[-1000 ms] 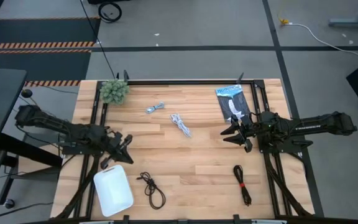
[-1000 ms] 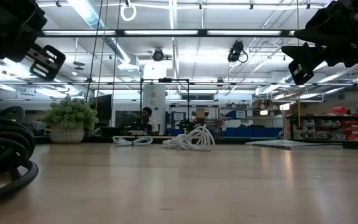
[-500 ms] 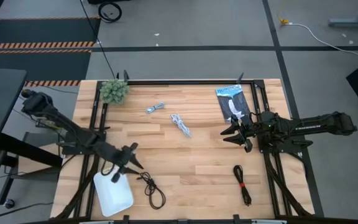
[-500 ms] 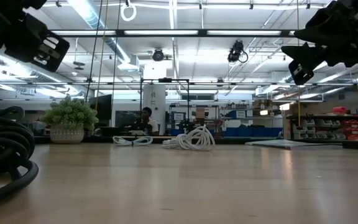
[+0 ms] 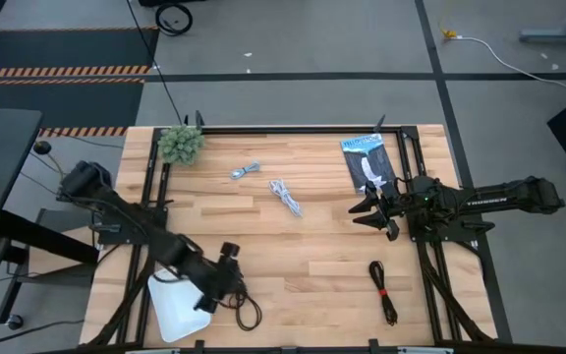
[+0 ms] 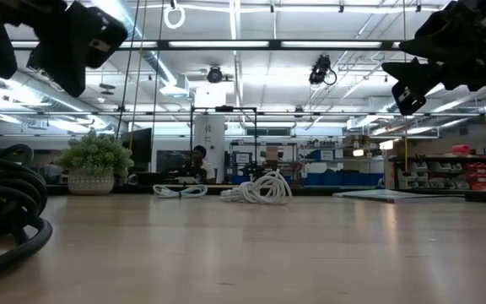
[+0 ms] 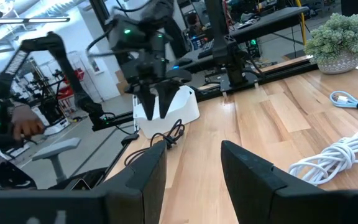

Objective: Pick and place USB-C Cables
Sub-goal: Put the left black usb cable into the white bin

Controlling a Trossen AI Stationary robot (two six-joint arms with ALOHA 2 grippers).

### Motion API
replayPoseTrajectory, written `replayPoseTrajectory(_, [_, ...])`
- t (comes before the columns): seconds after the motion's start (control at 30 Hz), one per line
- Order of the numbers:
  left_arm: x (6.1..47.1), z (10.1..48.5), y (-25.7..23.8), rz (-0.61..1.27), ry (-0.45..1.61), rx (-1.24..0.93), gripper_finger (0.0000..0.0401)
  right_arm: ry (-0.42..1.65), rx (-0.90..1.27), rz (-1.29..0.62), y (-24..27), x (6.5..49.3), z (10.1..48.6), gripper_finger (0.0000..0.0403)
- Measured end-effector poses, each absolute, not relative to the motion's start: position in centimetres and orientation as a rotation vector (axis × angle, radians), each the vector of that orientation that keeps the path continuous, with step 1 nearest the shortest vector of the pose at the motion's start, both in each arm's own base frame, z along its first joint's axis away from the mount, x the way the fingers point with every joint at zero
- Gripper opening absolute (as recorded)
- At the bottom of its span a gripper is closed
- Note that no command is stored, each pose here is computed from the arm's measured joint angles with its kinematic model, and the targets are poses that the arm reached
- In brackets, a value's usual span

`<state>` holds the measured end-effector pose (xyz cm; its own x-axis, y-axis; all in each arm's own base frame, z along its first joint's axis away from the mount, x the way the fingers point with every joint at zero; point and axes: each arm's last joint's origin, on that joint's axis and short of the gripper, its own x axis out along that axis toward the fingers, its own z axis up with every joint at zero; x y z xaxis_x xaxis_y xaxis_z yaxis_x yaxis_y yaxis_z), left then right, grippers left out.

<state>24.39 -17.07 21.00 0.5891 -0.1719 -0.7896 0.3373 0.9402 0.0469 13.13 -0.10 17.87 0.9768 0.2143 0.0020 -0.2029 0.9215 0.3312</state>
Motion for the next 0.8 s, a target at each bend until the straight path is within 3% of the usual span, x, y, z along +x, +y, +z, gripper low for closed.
replayPoseTrajectory(0.3, [29.3, 22.5, -19.3, -0.382, 1.15, 0.282, 0.0203, 0.034, 0.336, 0.215, -0.1, 13.1, 17.9, 0.0159])
replayPoseTrajectory(0.8, [31.4, 17.6, -20.3, -0.505, 1.293, 0.487, 0.0213, 0.031, 0.336, 0.215, -0.1, 13.1, 17.9, 0.0159])
